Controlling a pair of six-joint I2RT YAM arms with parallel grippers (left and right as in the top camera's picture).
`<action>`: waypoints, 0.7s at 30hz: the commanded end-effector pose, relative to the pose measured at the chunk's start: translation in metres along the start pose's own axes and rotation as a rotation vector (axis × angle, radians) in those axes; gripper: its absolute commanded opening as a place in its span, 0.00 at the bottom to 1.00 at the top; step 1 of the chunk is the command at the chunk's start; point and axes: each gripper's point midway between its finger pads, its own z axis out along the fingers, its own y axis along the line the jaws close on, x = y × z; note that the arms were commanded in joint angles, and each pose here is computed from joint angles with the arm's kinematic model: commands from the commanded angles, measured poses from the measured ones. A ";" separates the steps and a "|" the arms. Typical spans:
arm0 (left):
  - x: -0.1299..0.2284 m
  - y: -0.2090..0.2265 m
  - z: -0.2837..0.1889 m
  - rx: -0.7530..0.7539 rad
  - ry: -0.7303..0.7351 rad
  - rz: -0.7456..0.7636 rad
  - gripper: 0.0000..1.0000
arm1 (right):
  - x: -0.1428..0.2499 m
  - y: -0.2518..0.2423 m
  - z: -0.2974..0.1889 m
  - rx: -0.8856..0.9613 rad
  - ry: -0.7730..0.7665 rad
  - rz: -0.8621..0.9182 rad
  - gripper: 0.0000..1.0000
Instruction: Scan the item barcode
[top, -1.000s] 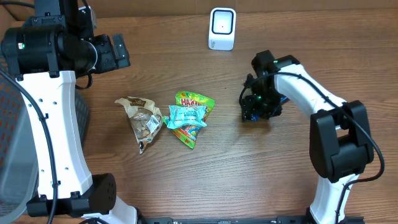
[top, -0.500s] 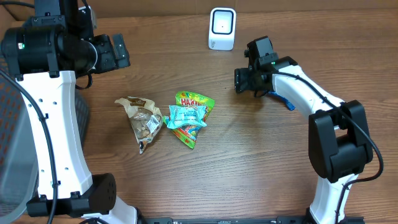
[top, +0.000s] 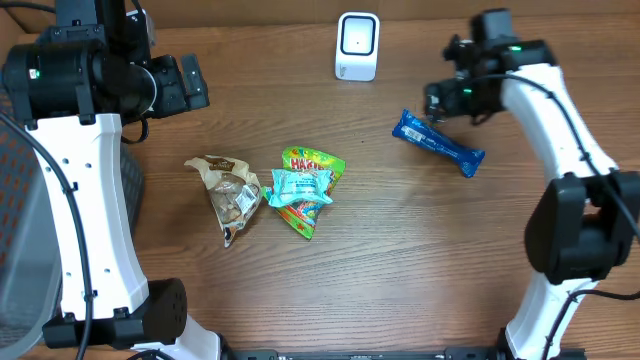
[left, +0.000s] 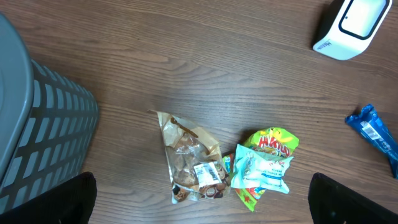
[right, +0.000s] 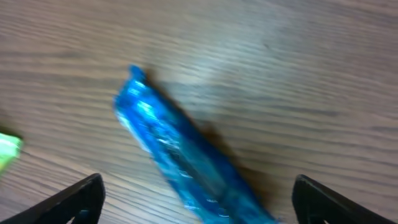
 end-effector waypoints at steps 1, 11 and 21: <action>0.001 -0.003 -0.007 0.016 -0.014 -0.014 1.00 | 0.018 0.000 0.028 -0.171 0.043 -0.120 0.93; 0.001 -0.003 -0.007 0.016 -0.014 -0.014 1.00 | 0.049 0.001 0.068 -0.356 0.134 -0.114 0.87; 0.001 -0.003 -0.007 0.016 -0.014 -0.014 1.00 | 0.060 0.002 0.087 -0.383 0.193 0.017 0.70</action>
